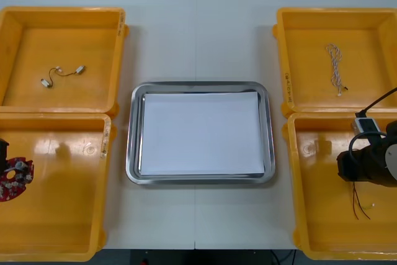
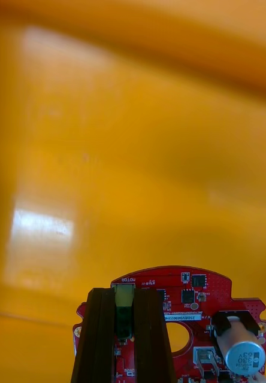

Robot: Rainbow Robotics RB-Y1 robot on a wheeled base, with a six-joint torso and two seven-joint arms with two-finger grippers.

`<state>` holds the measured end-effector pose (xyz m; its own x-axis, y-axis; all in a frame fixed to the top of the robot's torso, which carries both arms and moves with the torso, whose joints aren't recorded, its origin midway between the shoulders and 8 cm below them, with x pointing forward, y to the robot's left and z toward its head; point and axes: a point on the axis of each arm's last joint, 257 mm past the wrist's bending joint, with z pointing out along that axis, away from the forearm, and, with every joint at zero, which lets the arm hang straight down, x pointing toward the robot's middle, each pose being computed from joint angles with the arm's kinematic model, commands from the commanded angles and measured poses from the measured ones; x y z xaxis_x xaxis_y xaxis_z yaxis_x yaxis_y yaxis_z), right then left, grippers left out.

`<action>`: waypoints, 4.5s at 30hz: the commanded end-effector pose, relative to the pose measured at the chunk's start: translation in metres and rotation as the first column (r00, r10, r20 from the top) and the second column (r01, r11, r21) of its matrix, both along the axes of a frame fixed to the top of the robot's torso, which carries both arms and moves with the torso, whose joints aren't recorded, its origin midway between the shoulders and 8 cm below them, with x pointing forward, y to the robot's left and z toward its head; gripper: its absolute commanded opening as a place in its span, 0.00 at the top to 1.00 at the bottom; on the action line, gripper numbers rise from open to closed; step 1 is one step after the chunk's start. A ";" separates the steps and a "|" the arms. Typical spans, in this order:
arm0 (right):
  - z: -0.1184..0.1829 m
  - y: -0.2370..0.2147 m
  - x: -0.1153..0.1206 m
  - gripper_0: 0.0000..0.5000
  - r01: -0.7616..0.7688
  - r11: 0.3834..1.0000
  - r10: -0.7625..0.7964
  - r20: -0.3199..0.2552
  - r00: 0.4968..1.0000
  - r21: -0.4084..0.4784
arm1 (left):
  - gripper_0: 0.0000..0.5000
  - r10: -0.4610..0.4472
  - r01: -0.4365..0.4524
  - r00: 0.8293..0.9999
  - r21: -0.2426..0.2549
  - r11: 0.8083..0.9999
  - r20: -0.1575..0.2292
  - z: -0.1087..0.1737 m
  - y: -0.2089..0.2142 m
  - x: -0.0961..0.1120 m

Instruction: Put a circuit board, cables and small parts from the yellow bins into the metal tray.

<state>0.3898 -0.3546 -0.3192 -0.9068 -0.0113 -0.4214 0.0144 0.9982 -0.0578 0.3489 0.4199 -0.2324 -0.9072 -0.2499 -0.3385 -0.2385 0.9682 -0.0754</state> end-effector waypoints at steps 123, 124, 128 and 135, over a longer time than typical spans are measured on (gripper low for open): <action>0.195 0.167 -0.003 1.00 -0.749 0.610 0.743 -0.143 0.654 -0.257 | 1.00 -0.512 0.493 0.853 0.164 0.855 0.105 -0.052 -0.300 0.082; 0.195 0.169 -0.004 1.00 -0.752 0.608 0.746 -0.142 0.651 -0.255 | 1.00 -0.511 0.492 0.853 0.164 0.855 0.105 -0.052 -0.300 0.082; 0.195 0.173 -0.004 1.00 -0.759 0.601 0.753 -0.140 0.643 -0.251 | 1.00 -0.511 0.492 0.853 0.162 0.855 0.104 -0.053 -0.300 0.081; 0.194 0.174 -0.006 1.00 -0.765 0.593 0.758 -0.147 0.635 -0.250 | 0.99 -0.510 0.491 0.854 0.164 0.856 0.103 -0.053 -0.299 0.081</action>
